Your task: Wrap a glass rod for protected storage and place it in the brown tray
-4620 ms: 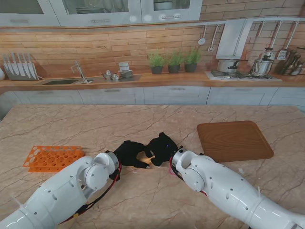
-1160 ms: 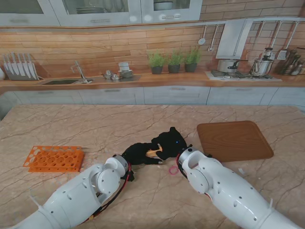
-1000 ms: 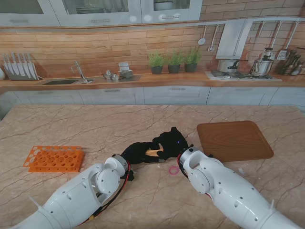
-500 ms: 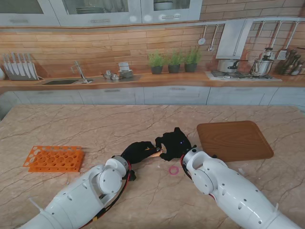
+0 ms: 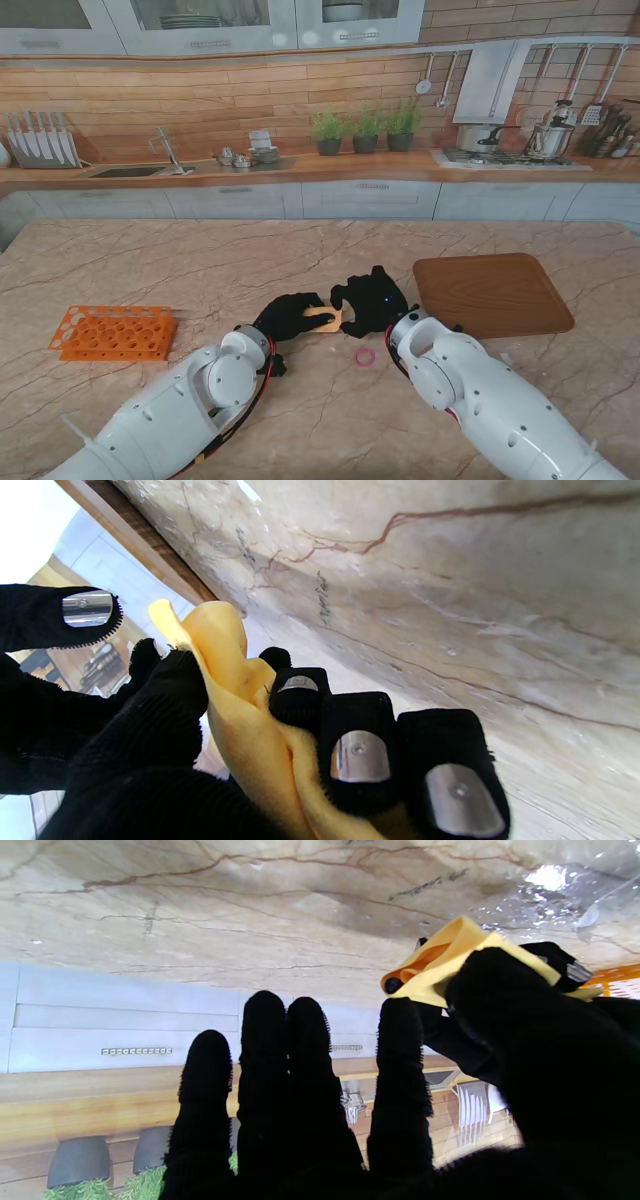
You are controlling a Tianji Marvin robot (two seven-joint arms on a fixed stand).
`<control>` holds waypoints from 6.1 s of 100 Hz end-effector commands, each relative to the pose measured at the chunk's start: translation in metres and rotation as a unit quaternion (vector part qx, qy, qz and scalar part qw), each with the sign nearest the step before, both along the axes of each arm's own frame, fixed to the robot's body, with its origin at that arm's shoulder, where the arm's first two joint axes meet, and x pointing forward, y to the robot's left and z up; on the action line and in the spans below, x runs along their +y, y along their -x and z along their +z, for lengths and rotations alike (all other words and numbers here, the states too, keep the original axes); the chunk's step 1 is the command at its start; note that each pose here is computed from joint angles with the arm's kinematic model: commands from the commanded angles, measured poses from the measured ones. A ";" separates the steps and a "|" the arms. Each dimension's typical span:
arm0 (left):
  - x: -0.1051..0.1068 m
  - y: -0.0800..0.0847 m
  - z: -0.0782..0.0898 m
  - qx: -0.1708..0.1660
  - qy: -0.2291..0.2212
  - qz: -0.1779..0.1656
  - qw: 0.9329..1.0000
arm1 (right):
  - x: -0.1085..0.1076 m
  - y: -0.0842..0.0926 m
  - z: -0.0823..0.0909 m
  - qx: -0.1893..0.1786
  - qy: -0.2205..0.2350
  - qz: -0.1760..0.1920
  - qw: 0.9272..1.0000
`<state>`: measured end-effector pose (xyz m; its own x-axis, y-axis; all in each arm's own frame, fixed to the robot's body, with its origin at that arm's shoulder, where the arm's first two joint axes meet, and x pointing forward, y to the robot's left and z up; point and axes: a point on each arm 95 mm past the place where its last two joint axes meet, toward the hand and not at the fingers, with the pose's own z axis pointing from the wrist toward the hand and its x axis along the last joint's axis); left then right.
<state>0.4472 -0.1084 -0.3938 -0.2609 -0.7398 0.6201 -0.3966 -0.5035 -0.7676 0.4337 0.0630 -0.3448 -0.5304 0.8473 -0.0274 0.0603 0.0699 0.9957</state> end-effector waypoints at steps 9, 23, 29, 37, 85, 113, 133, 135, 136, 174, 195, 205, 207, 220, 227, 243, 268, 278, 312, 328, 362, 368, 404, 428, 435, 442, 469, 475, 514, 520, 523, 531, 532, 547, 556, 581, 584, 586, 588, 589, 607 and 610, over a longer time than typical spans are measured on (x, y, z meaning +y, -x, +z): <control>-0.004 0.002 0.000 -0.010 0.010 -0.002 1.000 | -0.002 0.003 0.001 -0.002 0.004 -0.004 1.000; -0.004 0.001 0.001 -0.019 0.013 0.003 1.000 | -0.006 0.004 0.004 -0.009 0.005 -0.013 1.000; -0.003 0.001 0.001 -0.020 0.014 0.005 1.000 | -0.009 0.005 0.006 -0.012 0.006 -0.017 1.000; -0.003 0.001 0.002 -0.020 0.014 0.006 1.000 | -0.012 0.006 0.008 -0.012 0.006 -0.022 1.000; 0.006 0.005 0.013 -0.039 0.012 -0.002 0.999 | -0.032 0.029 -0.010 0.042 0.051 -0.038 0.997; 0.007 0.008 0.015 -0.041 0.015 0.003 0.999 | -0.033 0.031 -0.022 0.038 0.065 -0.035 0.997; 0.008 0.008 0.016 -0.041 0.014 0.003 0.999 | -0.030 0.031 -0.027 0.036 0.071 -0.039 0.996; 0.008 0.008 0.016 -0.041 0.014 0.003 0.999 | -0.029 0.031 -0.027 0.035 0.072 -0.038 0.996; 0.008 0.008 0.016 -0.041 0.014 0.003 0.999 | -0.029 0.031 -0.028 0.035 0.073 -0.038 0.996; 0.008 0.008 0.017 -0.038 0.015 0.004 0.999 | -0.026 0.028 -0.031 0.026 0.079 -0.033 0.996; 0.009 0.008 0.017 -0.037 0.016 0.005 0.999 | -0.026 0.027 -0.034 0.024 0.090 -0.025 0.995; 0.009 0.009 0.017 -0.038 0.013 0.007 0.999 | -0.025 0.027 -0.037 0.028 0.092 -0.023 0.995; 0.009 0.009 0.017 -0.038 0.013 0.008 0.999 | -0.025 0.027 -0.037 0.028 0.092 -0.023 0.995; 0.010 0.010 0.017 -0.037 0.013 0.011 0.999 | -0.024 0.030 -0.040 0.034 0.098 -0.015 0.995; 0.011 0.010 0.017 -0.037 0.012 0.012 0.999 | -0.024 0.032 -0.042 0.039 0.100 -0.011 0.994; 0.010 0.013 0.017 -0.033 0.013 0.014 0.999 | -0.021 0.038 -0.046 0.049 0.103 -0.004 0.994; 0.011 0.018 0.017 -0.033 0.014 0.015 0.999 | -0.020 0.049 -0.052 0.048 0.100 -0.002 0.994; 0.011 0.020 0.018 -0.035 0.013 0.013 0.999 | -0.022 0.052 -0.052 0.046 0.100 -0.001 0.994; 0.010 0.026 0.017 -0.036 0.011 0.013 0.999 | -0.024 0.059 -0.051 0.041 0.091 0.002 0.995; 0.010 0.026 0.017 -0.036 0.011 0.013 0.999 | -0.025 0.058 -0.043 0.035 0.078 0.004 0.996; 0.009 0.022 0.016 -0.033 -0.003 0.022 0.999 | -0.023 0.046 -0.019 0.021 0.025 -0.003 0.999; 0.008 0.020 0.016 -0.035 -0.004 0.021 0.999 | -0.021 0.042 -0.014 0.017 0.012 -0.003 1.000; 0.001 0.012 0.011 -0.041 -0.008 0.014 0.999 | -0.004 0.018 0.012 -0.009 -0.066 -0.006 0.998; -0.001 0.012 0.012 -0.049 -0.006 0.003 0.999 | 0.005 0.005 0.012 -0.009 -0.093 -0.025 0.995; -0.001 0.012 0.013 -0.051 -0.007 -0.002 0.999 | 0.006 0.002 0.012 -0.009 -0.095 -0.028 0.995; -0.002 0.012 0.013 -0.052 -0.005 -0.006 0.999 | 0.007 0.000 0.011 -0.009 -0.096 -0.031 0.995; -0.004 0.014 0.014 -0.052 0.002 -0.012 0.999 | 0.009 -0.008 0.009 -0.006 -0.101 -0.039 0.994; -0.004 0.014 0.014 -0.052 0.004 -0.012 0.999 | 0.010 -0.009 0.008 -0.006 -0.101 -0.040 0.994; -0.004 0.015 0.014 -0.057 0.008 -0.023 0.998 | 0.010 -0.011 0.006 0.002 -0.105 -0.050 0.993; -0.004 0.015 0.014 -0.060 0.006 -0.025 0.998 | 0.010 -0.011 0.005 0.004 -0.105 -0.050 0.993; -0.004 0.015 0.014 -0.061 0.006 -0.026 0.998 | 0.010 -0.011 0.005 0.005 -0.104 -0.050 0.993; -0.004 0.015 0.014 -0.064 0.006 -0.027 0.998 | 0.011 -0.010 0.004 0.009 -0.105 -0.050 0.993; -0.004 0.015 0.014 -0.064 0.006 -0.027 0.998 | 0.011 -0.010 0.004 0.010 -0.105 -0.050 0.993; -0.004 0.016 0.014 -0.068 0.007 -0.026 0.997 | 0.011 -0.009 0.003 0.013 -0.103 -0.049 0.993; -0.005 0.016 0.014 -0.070 0.009 -0.024 0.997 | 0.011 -0.009 0.002 0.017 -0.103 -0.049 0.993; -0.007 0.016 0.015 -0.067 0.016 -0.012 0.998 | 0.012 -0.007 0.001 0.026 -0.105 -0.047 0.993; -0.008 0.017 0.016 -0.066 0.017 -0.011 0.998 | 0.012 -0.007 0.001 0.027 -0.104 -0.046 0.993; -0.008 0.017 0.016 -0.066 0.017 -0.010 0.998 | 0.012 -0.007 0.001 0.027 -0.104 -0.045 0.993; -0.008 0.017 0.016 -0.065 0.018 -0.009 0.998 | 0.012 -0.007 0.001 0.027 -0.104 -0.045 0.993; -0.008 0.017 0.016 -0.065 0.018 -0.008 0.998 | 0.012 -0.007 0.001 0.027 -0.104 -0.045 0.993; -0.010 0.017 0.016 -0.062 0.020 -0.001 0.998 | 0.013 -0.005 0.001 0.027 -0.103 -0.037 0.994; -0.010 0.017 0.016 -0.062 0.020 0.000 0.998 | 0.013 -0.005 0.001 0.026 -0.103 -0.036 0.994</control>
